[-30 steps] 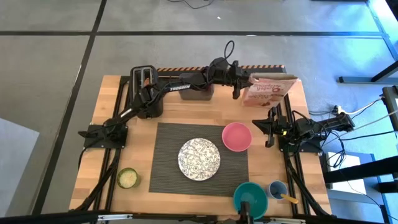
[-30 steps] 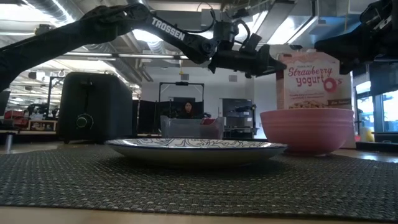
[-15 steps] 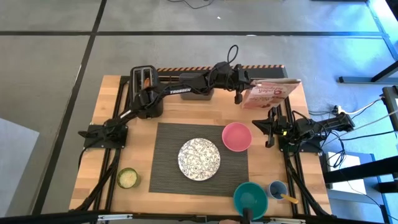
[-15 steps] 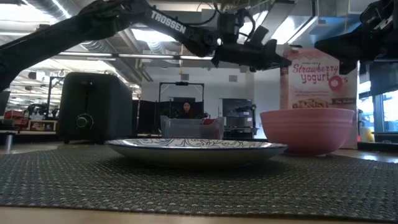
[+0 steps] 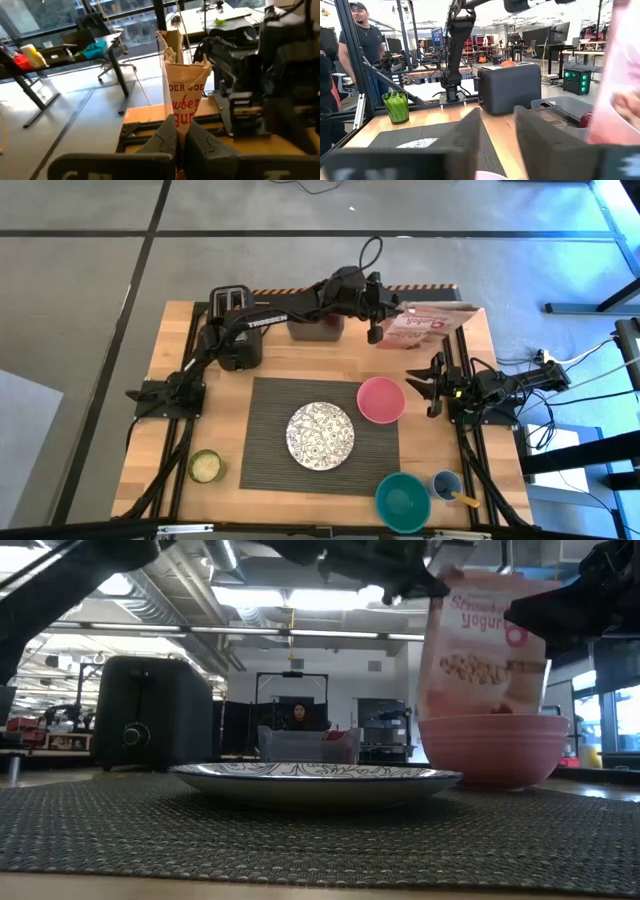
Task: Arrange a breakfast setting
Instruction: Pour the cereal box into the pink bowl
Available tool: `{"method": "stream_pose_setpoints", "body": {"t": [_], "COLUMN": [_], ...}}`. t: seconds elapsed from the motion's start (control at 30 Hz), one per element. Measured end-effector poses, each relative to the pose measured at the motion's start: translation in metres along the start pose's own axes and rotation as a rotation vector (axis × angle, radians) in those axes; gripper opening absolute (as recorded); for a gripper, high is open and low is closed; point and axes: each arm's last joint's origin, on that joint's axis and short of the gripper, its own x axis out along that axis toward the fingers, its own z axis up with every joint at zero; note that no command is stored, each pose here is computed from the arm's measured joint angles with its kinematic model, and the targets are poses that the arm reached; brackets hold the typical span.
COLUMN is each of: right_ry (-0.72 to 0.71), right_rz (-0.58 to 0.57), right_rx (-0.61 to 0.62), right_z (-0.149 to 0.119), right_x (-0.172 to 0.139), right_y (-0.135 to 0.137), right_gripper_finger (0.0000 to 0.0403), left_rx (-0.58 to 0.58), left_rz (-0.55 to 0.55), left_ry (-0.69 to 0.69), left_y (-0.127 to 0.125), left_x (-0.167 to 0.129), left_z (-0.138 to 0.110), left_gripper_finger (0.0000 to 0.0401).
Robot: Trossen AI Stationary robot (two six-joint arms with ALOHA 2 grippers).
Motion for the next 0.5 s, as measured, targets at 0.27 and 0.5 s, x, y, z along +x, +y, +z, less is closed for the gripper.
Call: {"method": "stream_pose_setpoints", "body": {"t": [0.27,0.5], "right_ry": [0.014,0.012], "right_rz": [-0.001,-0.002], "right_rx": [-0.025,-0.031], "right_z": [-0.001,-0.001], "right_x": [0.0,0.0], "right_y": [0.0,0.0], "right_gripper_finger": [0.0232,0.0259], "left_rx": [-0.002,0.039], "left_rz": [-0.016,0.01], "left_ry": [0.078,0.121], "left_y": [-0.006,-0.02], "left_x": [-0.035,-0.067], "left_z": [0.027,0.055], "left_gripper_finger": [0.0001,0.0]}}
